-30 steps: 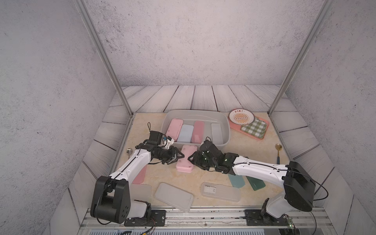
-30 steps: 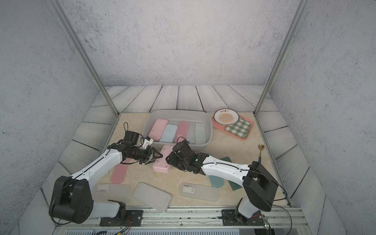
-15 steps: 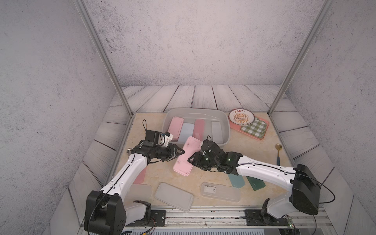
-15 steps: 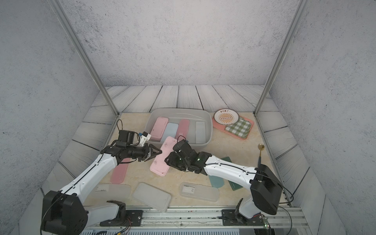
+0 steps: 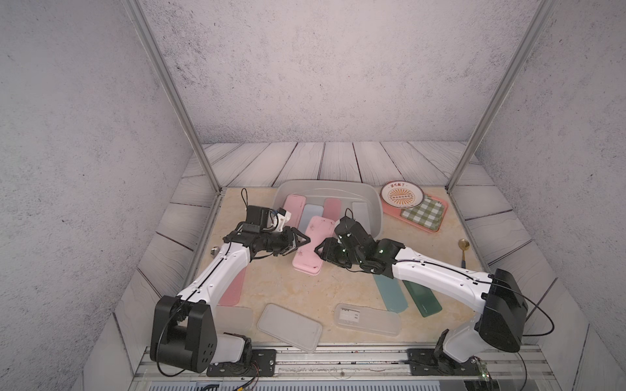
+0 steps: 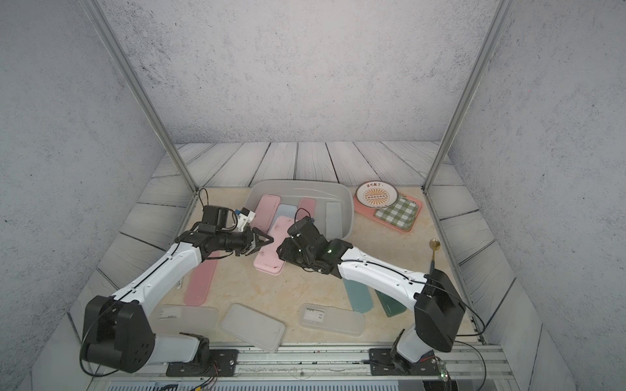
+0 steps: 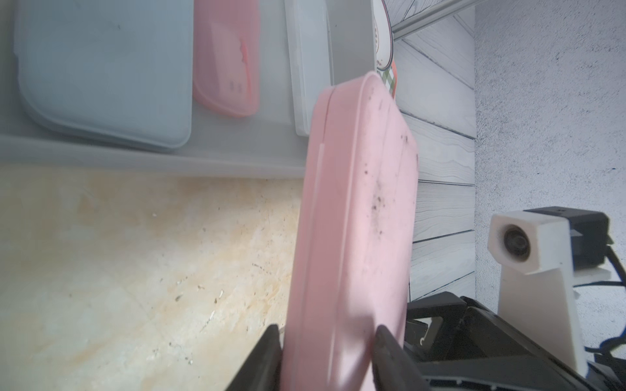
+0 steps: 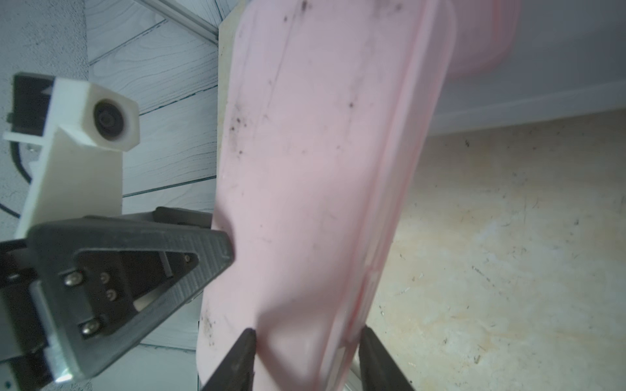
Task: Put the pencil case into the storage box
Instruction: Pick up the pencil case from the center of the board, then place the pencil case at the storage box.
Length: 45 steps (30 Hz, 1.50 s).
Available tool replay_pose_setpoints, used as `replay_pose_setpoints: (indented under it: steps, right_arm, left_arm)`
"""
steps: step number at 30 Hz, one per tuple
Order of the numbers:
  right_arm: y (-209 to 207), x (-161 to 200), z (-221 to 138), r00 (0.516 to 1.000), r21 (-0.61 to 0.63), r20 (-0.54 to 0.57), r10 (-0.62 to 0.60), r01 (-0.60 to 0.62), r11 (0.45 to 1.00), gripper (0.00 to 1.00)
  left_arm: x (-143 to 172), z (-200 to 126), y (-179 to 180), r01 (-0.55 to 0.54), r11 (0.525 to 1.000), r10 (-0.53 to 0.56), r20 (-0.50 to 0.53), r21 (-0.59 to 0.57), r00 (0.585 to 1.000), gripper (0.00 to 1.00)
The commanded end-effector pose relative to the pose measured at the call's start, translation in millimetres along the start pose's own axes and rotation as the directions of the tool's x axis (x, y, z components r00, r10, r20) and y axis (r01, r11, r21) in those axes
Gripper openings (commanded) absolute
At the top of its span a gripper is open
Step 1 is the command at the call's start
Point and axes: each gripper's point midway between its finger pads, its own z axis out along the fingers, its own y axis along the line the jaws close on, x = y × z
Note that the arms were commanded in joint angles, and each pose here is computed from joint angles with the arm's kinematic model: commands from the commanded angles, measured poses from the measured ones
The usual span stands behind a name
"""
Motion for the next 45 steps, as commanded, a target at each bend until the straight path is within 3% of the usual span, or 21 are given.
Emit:
replay_pose_setpoints:
  steps: [1,10,21,35,41,45]
  right_arm:
    - [29,-24,16,0.998,-0.097,0.021,-0.065,0.067,0.993,0.50]
    - [25,-86,54,0.996,-0.093,0.034,-0.084,0.086,0.992,0.50]
    - [31,-140,140,0.997,-0.182,0.029,-0.072,0.076,0.980,0.50]
    - [20,-148,239,1.000,-0.279,-0.022,-0.020,0.013,0.960,0.52]
    - [10,-146,252,1.000,-0.280,-0.024,0.015,-0.022,0.960,0.52]
    - [9,-147,250,1.000,-0.271,-0.023,0.005,-0.011,0.963,0.54]
  left_arm:
    - [-9,9,-20,-0.046,0.996,0.048,-0.032,0.078,0.998,0.44]
    - [-70,25,-5,-0.065,0.996,0.065,0.004,0.067,0.998,0.44]
    - [-153,42,65,-0.035,0.999,0.035,0.071,0.000,0.997,0.44]
    - [-187,53,156,-0.069,0.985,0.079,0.054,-0.157,0.995,0.44]
    - [-187,59,170,-0.091,0.979,0.100,0.040,-0.185,0.994,0.46]
    - [-190,54,165,-0.103,0.975,0.114,0.044,-0.198,0.993,0.55]
